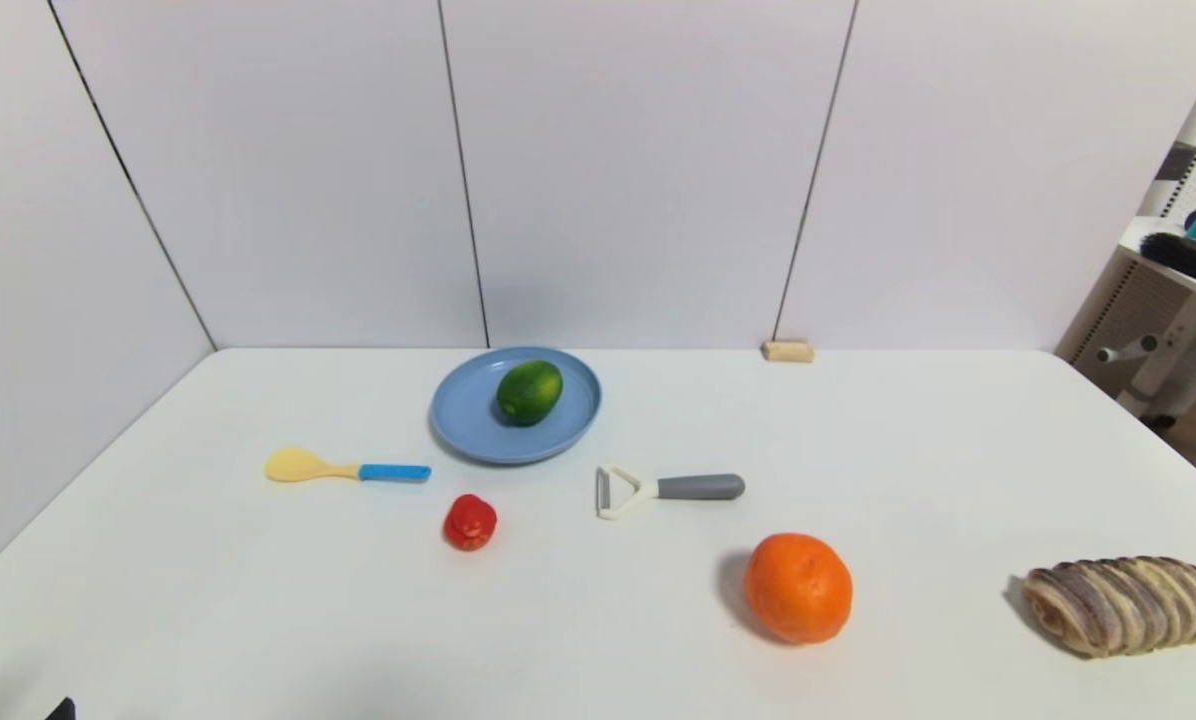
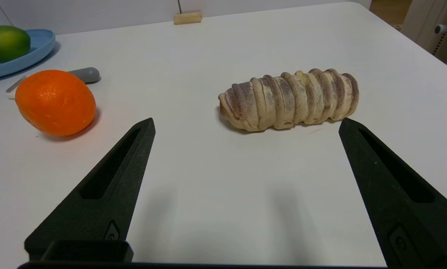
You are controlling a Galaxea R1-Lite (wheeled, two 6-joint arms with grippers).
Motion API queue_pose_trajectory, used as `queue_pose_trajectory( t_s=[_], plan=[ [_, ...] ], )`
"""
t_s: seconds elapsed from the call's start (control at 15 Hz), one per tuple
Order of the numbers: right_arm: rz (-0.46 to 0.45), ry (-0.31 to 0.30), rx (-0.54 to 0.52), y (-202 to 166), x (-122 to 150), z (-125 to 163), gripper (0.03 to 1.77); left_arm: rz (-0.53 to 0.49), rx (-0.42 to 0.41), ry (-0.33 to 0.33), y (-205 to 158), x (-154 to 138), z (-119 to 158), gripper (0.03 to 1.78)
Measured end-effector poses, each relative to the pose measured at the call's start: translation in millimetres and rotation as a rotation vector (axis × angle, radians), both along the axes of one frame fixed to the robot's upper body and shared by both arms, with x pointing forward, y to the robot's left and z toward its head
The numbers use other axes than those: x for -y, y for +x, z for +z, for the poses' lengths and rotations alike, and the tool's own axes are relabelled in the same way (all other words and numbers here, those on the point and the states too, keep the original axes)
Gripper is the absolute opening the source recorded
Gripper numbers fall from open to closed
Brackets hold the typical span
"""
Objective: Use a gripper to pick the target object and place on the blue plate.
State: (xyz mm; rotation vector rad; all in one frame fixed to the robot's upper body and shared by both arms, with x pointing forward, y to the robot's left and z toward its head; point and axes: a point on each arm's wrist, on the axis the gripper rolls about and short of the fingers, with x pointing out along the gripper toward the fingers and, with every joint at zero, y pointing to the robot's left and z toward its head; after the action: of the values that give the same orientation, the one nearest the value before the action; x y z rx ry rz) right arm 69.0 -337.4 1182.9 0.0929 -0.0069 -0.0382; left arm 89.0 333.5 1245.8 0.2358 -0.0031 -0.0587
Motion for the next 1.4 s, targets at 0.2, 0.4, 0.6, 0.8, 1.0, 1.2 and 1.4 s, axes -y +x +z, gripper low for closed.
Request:
queue_pose_trajectory(
  t_s=[0.2, 0.4, 0.6, 0.8, 1.0, 1.2, 1.4],
  plan=[
    [0.0, 0.0, 0.0, 0, 0, 0, 1.7, 0.029, -0.003, 0.004, -4, 0, -18, 1.69],
    [0.0, 0.0, 0.0, 0, 0, 0, 1.7, 0.036, -0.003, 0.004, -12, 0, -43, 1.69],
    [0.0, 0.0, 0.0, 0, 0, 0, 1.7, -0.017, -0.024, -0.032, -18, 2, -60, 1.69],
    [0.0, 0.0, 0.0, 0, 0, 0, 1.7, -0.006, 0.0, -0.087, -20, 1, -62, 1.69],
    [0.0, 0.0, 0.0, 0, 0, 0, 1.7, 0.021, 0.0, -0.143, -20, 1, -63, 1.69],
    [0.0, 0.0, 0.0, 0, 0, 0, 1.7, 0.023, 0.0, -0.156, -20, 1, -63, 1.69],
    [0.0, 0.0, 0.0, 0, 0, 0, 1.7, 0.023, 0.0, -0.173, -20, 1, -63, 1.69]
  ],
)
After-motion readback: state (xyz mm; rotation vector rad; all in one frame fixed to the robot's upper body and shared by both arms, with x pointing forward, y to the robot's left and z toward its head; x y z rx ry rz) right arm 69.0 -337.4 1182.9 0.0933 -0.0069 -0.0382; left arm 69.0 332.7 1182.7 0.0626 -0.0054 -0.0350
